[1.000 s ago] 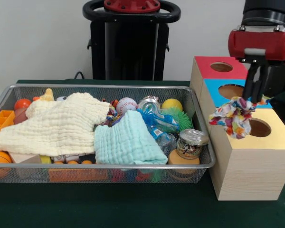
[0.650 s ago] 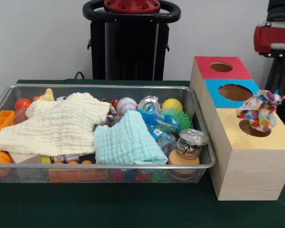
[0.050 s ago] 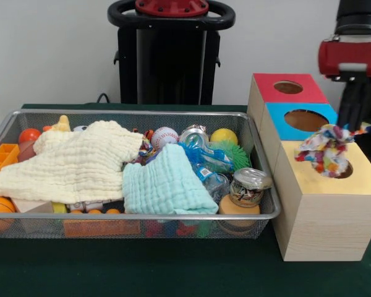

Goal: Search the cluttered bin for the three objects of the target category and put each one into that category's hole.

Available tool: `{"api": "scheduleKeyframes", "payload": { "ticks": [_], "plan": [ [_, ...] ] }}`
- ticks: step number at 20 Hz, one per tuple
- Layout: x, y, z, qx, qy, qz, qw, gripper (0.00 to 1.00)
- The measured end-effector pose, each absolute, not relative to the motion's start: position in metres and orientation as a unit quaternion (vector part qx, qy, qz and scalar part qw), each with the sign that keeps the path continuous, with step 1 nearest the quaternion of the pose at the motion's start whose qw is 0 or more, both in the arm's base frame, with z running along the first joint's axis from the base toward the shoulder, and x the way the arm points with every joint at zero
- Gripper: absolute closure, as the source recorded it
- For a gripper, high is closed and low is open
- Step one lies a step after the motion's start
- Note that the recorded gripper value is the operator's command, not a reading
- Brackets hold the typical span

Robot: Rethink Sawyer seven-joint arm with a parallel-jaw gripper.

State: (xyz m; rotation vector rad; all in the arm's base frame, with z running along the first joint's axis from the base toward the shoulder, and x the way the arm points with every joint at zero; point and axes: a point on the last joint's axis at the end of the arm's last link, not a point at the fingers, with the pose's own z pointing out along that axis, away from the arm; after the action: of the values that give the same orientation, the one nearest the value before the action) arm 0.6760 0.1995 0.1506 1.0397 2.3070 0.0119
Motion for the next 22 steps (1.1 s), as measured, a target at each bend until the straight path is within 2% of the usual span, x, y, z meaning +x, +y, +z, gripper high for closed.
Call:
{"api": "scheduleKeyframes", "payload": {
  "ticks": [3,9,22],
  "plan": [
    [0.672,0.171,0.142,0.400,0.863,-0.007,0.308,1.00],
    [0.655,0.155,0.130,0.403,0.863,-0.022,0.304,1.00],
    [0.613,0.233,0.122,0.345,0.889,-0.021,0.300,1.00]
  ]
}}
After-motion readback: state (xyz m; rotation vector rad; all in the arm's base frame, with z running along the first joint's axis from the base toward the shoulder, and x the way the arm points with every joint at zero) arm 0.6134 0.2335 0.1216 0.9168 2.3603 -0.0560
